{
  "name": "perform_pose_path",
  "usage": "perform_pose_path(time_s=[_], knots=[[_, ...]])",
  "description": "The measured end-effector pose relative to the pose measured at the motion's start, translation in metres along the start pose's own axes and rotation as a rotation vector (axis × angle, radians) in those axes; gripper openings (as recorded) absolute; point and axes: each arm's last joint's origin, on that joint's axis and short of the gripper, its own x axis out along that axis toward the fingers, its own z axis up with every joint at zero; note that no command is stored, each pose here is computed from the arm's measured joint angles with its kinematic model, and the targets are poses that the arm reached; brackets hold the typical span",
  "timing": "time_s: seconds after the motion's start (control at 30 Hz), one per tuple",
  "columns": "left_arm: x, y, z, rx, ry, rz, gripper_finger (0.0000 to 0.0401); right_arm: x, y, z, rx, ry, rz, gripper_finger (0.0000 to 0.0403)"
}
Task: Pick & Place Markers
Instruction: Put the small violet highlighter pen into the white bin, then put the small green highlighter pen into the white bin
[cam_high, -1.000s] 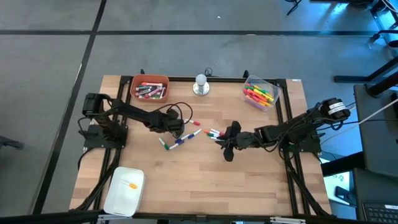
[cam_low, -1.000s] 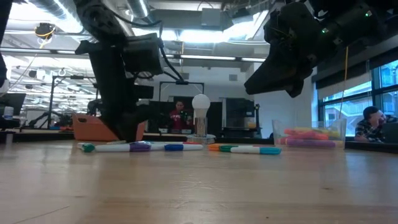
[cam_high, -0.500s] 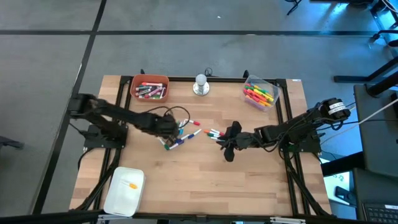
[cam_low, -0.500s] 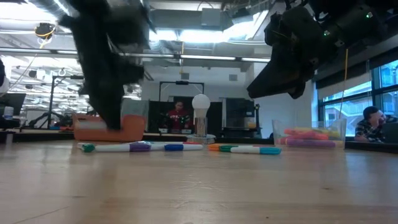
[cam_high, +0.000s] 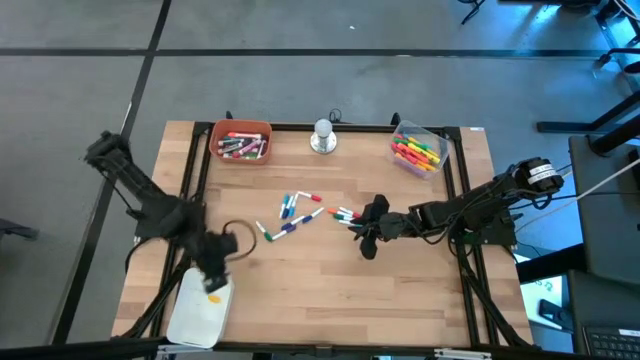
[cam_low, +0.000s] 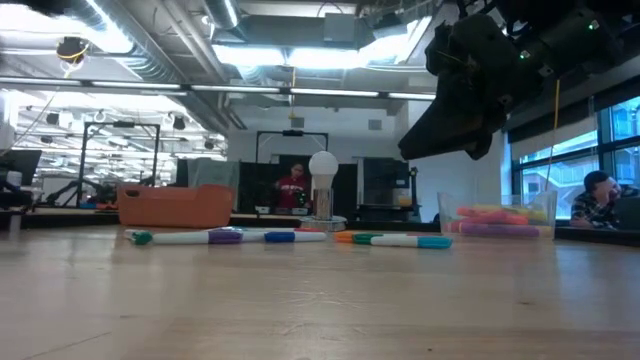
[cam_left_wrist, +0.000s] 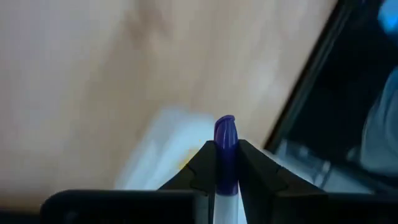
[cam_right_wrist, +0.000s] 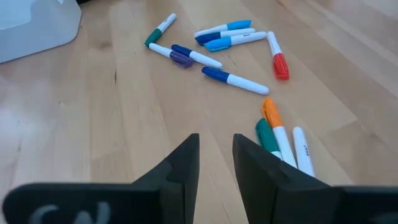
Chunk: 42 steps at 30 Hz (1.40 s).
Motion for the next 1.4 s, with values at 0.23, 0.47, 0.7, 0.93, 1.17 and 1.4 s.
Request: perform_pose_path(time_s=[0.23,0.47,0.7,0.93,1.17,1.4], knots=[[0.023,-0.012,-0.04,0.008,0.092,0.091,0.0075,0.0,0.0,0.0,0.02,-0.001,0.0,0.0097],[0.041,-0.012,-0.041,0.01,0.102,0.178,0.0112,0.0,0.0,0.0,0.023,-0.003,0.002,0.0097],[0.035,0.002,-0.011,0.092,-0.07,0.296,0.0146,0.0,0.0,0.0,0.032,-0.001,0.0,0.0097],[-0.001,-0.002,0.032,0.325,-0.264,0.408,0.0146,0.001,-0.002,0.0,-0.002,0.004,-0.01,0.0097],[-0.012,0.004,0.067,0.451,-0.307,0.438,0.0145,0.001,-0.002,-0.001,-0.001,0.012,-0.013,0.0097],[-0.002,0.024,0.103,0.606,-0.218,0.578,0.014,0.003,-0.005,-0.007,-0.019,0.061,-0.039,0.0097]])
